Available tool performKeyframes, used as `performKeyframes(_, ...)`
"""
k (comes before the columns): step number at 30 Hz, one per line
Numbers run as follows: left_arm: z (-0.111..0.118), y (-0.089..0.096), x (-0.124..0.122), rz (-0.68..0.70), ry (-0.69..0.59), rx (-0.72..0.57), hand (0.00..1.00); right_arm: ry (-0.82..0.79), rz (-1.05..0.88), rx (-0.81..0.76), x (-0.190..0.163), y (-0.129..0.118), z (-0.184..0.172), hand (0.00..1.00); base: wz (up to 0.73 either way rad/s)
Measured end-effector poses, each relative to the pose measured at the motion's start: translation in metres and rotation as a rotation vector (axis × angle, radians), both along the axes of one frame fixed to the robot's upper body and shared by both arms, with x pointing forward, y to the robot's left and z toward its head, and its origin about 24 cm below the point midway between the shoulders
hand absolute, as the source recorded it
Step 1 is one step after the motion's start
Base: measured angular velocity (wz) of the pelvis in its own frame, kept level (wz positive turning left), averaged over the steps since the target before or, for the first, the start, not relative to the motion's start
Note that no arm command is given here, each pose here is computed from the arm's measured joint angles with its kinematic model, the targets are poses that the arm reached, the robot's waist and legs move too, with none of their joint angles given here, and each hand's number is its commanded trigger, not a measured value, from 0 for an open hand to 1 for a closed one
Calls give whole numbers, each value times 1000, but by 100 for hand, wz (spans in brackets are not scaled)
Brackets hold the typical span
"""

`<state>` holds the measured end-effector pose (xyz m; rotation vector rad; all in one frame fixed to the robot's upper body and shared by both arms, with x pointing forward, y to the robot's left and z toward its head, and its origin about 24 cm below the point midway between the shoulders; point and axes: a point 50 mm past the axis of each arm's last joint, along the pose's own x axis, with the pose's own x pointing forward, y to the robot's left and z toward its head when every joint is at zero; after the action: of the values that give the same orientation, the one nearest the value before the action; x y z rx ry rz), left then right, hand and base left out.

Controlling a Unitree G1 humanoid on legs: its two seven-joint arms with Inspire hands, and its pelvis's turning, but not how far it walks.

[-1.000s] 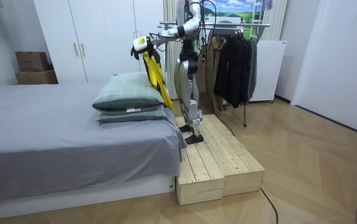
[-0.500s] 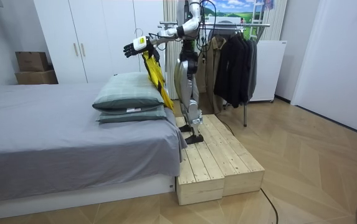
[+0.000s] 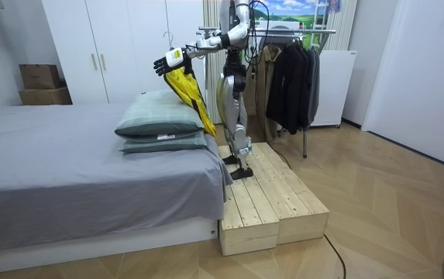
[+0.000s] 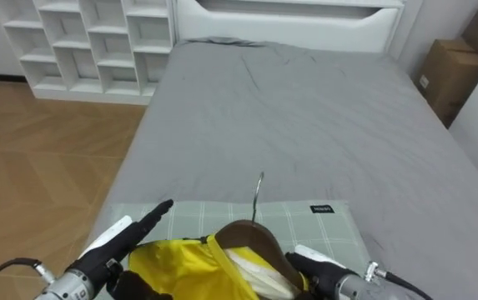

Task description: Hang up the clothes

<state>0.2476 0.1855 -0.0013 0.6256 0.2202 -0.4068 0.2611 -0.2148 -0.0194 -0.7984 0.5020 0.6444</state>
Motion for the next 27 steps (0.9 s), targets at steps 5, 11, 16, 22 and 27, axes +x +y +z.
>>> performKeyframes(5, 0, 13, -1, 50, 2, 4, 0, 12, -126, -37, -2, -29, -5, 100, -1)
performKeyframes(11, -4, 12, -4, 58, 15, -13, 0, -8, -202, -61, -3, -40, -9, 100, -1)
performKeyframes(16, -4, 10, -4, 60, 15, -22, 0, -25, -227, -67, -3, -43, -9, 100, 0)
performKeyframes(22, -6, 11, -6, 63, 21, -22, 0, -24, -236, -71, -4, -44, -10, 100, 0)
performKeyframes(27, -10, 16, -7, 86, 39, -14, 0, -15, -239, -80, -5, -45, -12, 100, -1)
